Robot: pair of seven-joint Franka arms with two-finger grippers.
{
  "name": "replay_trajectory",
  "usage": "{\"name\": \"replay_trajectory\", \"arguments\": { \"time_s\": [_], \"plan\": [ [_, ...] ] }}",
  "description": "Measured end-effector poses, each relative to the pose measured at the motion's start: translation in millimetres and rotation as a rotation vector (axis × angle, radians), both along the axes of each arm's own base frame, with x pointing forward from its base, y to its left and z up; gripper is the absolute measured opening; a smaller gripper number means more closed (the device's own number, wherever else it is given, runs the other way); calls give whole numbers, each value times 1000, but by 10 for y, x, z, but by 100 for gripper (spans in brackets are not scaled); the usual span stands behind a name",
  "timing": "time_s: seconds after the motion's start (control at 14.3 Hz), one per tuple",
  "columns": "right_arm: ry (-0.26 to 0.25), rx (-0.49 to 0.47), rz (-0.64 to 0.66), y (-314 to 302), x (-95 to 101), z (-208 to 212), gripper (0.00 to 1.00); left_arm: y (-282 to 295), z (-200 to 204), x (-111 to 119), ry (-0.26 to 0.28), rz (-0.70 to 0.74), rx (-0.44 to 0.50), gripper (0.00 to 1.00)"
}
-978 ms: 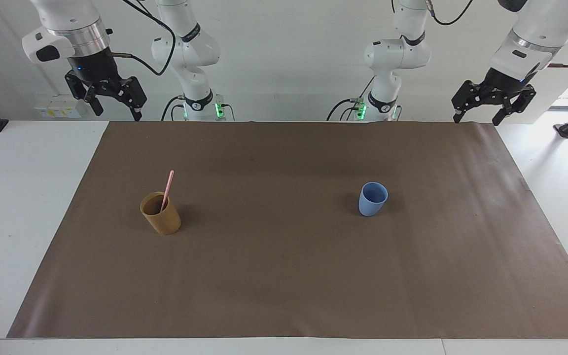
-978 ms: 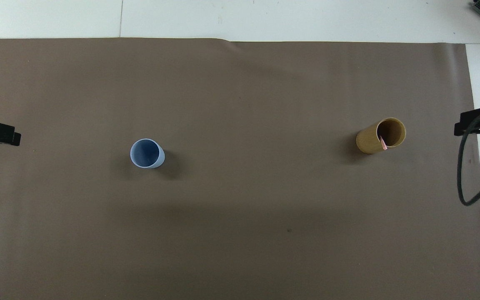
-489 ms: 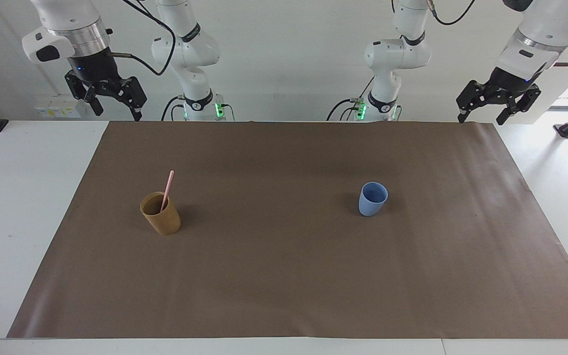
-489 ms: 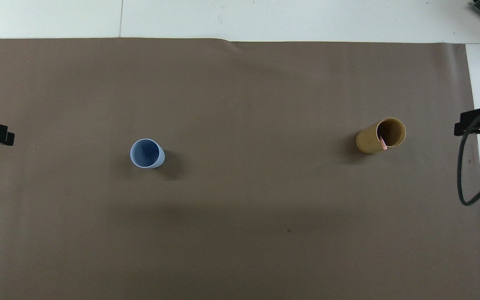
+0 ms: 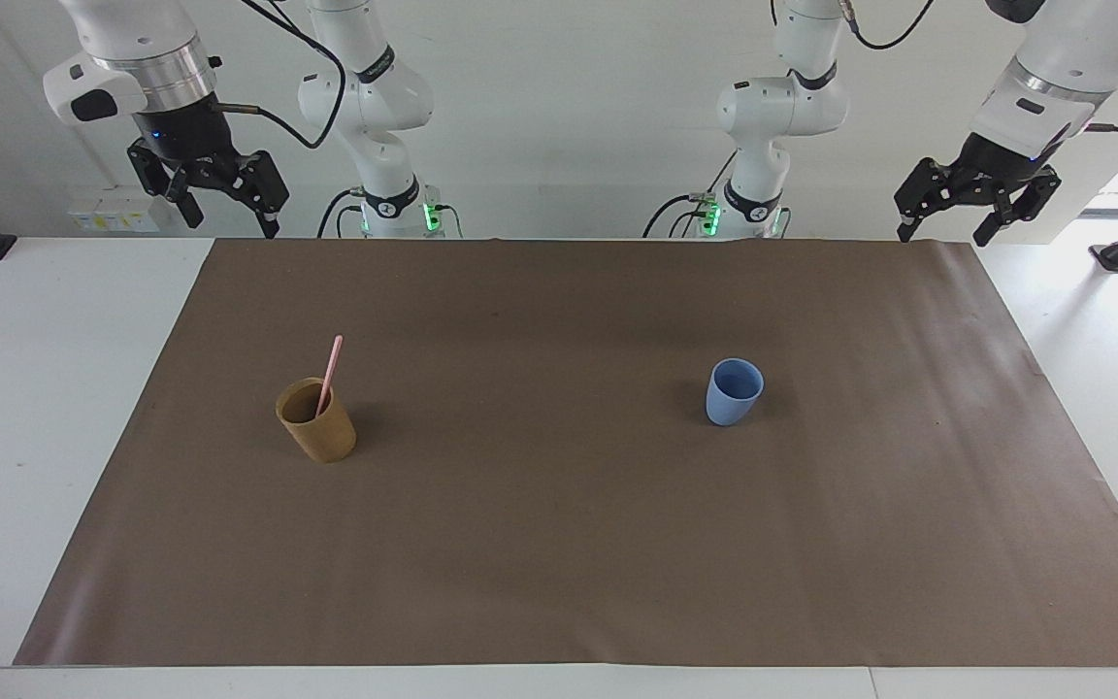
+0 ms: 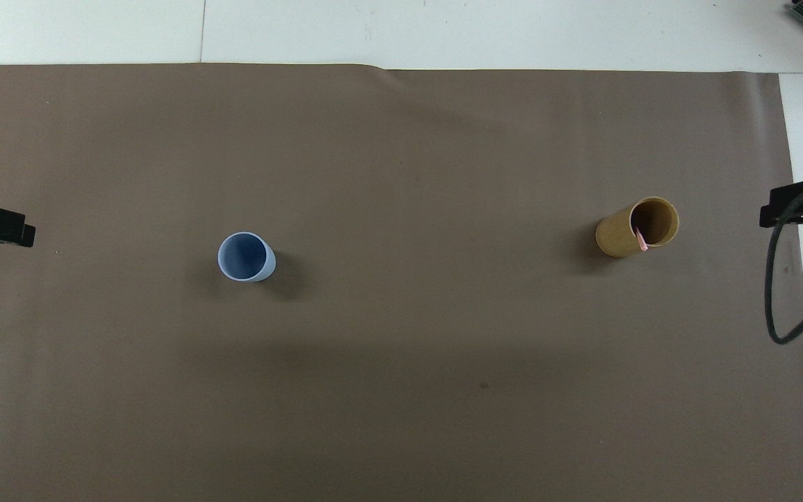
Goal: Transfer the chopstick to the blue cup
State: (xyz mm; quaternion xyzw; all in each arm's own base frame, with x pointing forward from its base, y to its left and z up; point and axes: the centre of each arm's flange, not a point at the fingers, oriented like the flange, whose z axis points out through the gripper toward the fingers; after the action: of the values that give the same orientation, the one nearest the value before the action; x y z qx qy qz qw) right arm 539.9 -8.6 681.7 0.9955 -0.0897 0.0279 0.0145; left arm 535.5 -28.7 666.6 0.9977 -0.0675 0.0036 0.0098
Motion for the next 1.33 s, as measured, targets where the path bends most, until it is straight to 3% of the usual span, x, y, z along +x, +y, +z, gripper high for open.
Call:
{"name": "replay_trajectory", "arguments": {
  "time_s": [0.42,0.77,0.98,1.33],
  "plan": [
    [0,0,0,0,0,0,100,-171,-467,89,21,2,1,100],
    [0,0,0,0,0,0,100,-753,-1124,133,-11,79,-6,100],
    [0,0,0,0,0,0,100,-889,-1439,94,-3,77,-4,100],
    [0,0,0,0,0,0,100,-1031,-2059,79,-36,57,-13,100]
  ]
}}
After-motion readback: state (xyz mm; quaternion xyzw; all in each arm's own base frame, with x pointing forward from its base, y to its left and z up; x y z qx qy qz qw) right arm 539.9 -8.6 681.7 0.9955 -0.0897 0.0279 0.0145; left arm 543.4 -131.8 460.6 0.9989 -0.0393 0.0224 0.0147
